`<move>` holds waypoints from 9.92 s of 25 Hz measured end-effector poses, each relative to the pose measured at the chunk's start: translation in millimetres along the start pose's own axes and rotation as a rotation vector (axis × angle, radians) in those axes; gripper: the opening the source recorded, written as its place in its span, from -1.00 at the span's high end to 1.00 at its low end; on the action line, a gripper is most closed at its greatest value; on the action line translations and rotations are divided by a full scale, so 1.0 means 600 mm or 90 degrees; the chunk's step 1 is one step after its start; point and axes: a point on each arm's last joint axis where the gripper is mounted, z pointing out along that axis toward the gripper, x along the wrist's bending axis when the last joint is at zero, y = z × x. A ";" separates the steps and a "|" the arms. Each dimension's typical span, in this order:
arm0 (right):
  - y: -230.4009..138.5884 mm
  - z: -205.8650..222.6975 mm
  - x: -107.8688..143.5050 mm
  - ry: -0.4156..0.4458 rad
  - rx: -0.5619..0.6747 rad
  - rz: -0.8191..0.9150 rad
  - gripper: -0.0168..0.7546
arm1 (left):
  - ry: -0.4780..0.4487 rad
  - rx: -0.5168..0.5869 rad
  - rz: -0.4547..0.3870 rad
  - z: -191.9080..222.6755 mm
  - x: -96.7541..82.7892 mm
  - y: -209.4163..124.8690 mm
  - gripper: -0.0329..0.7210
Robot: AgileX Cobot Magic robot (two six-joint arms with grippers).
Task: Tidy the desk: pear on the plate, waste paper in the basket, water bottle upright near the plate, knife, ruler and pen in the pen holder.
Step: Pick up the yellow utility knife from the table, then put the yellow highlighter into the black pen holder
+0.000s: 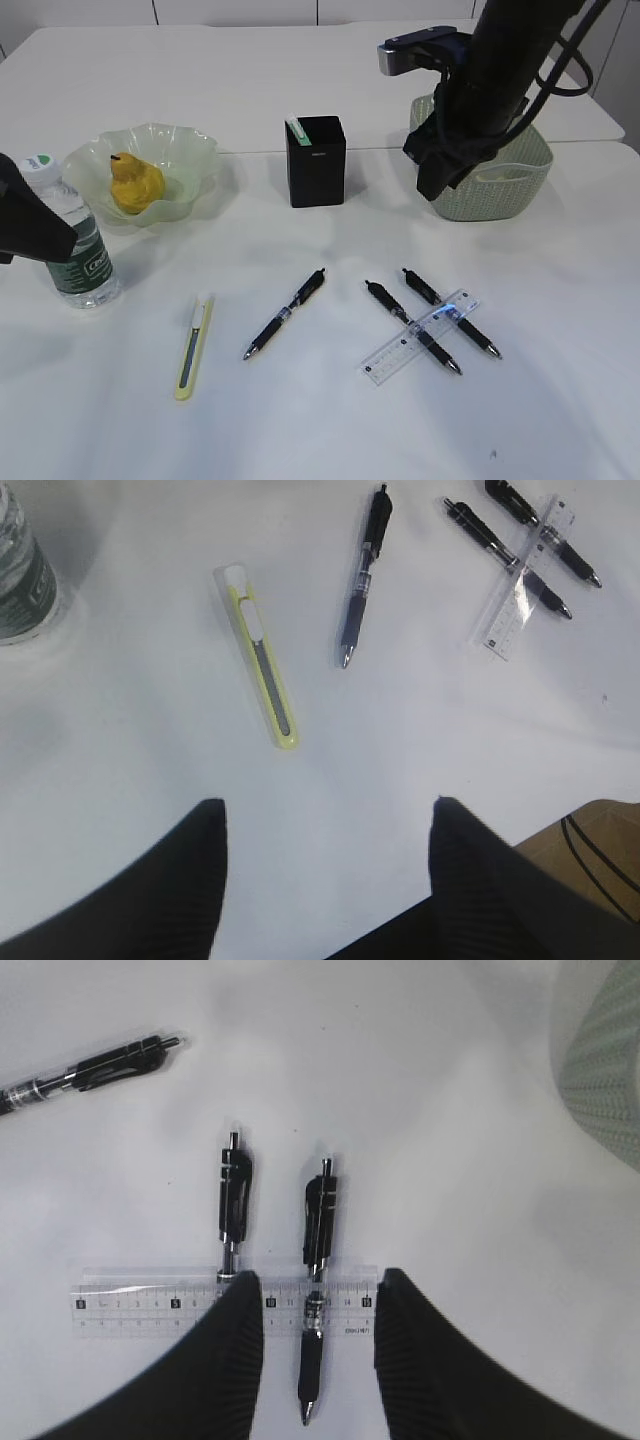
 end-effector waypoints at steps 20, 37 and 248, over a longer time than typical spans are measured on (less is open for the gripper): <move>-0.016 -0.091 0.007 -0.059 -0.052 0.023 0.14 | -0.008 0.104 0.019 0.080 -0.009 0.002 -0.28; -0.023 -0.120 0.012 -0.072 -0.071 0.031 0.14 | -0.022 0.139 0.185 0.127 -0.095 -0.027 -0.28; -0.056 -0.131 0.020 -0.085 -0.051 0.045 0.14 | 0.116 -0.249 0.174 0.326 -0.068 0.274 0.62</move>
